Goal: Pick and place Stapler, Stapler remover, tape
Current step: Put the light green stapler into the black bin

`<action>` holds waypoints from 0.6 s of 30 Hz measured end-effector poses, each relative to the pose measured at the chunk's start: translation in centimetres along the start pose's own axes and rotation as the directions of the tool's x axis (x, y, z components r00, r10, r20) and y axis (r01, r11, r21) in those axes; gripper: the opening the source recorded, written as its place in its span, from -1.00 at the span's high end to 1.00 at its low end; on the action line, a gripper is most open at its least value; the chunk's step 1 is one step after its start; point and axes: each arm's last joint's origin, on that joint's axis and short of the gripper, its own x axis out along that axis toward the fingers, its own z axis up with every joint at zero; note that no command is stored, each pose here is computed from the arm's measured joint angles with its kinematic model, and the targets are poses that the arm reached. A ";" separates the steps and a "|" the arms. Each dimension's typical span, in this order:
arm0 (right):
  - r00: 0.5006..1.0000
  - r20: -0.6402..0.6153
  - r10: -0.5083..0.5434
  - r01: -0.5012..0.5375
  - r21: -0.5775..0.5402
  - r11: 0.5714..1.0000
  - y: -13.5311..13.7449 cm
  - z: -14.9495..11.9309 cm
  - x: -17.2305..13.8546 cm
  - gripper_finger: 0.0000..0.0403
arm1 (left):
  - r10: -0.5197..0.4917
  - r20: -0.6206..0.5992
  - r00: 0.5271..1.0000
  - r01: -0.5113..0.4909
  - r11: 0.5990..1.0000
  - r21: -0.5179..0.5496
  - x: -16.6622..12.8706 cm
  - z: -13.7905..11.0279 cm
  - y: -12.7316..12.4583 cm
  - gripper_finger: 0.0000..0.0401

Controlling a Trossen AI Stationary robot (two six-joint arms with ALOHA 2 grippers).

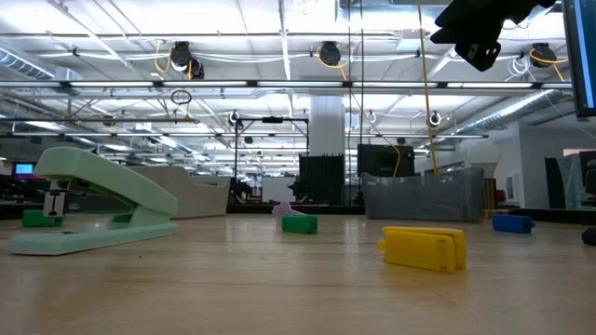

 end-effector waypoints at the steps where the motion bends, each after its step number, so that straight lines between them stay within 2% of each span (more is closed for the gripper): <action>1: 1.000 0.000 0.000 0.000 0.000 1.000 0.0 0.0 0.0 0.56 | 0.000 0.000 1.000 0.000 1.000 -0.002 0.0 0.0 0.0 0.27; 7: 1.000 -0.001 0.001 -0.001 0.000 1.000 0.0 0.0 0.0 0.56 | -0.032 -0.019 0.999 0.032 0.999 -0.020 -1.1 0.7 0.3 0.19; 10: 1.000 -0.001 0.002 -0.002 0.000 1.000 0.0 0.0 0.0 0.56 | -0.079 -0.019 0.997 0.078 0.997 -0.023 -2.2 1.2 1.1 0.20; 14: 1.000 -0.001 0.003 -0.003 0.000 1.000 0.0 0.0 0.0 0.56 | -0.192 0.036 0.981 0.193 0.981 -0.029 -4.2 1.8 2.3 0.26; 18: 1.000 -0.002 0.002 -0.002 0.000 1.000 0.0 0.0 0.0 0.56 | -0.328 0.130 0.936 0.333 0.943 -0.017 -6.2 2.7 3.7 0.35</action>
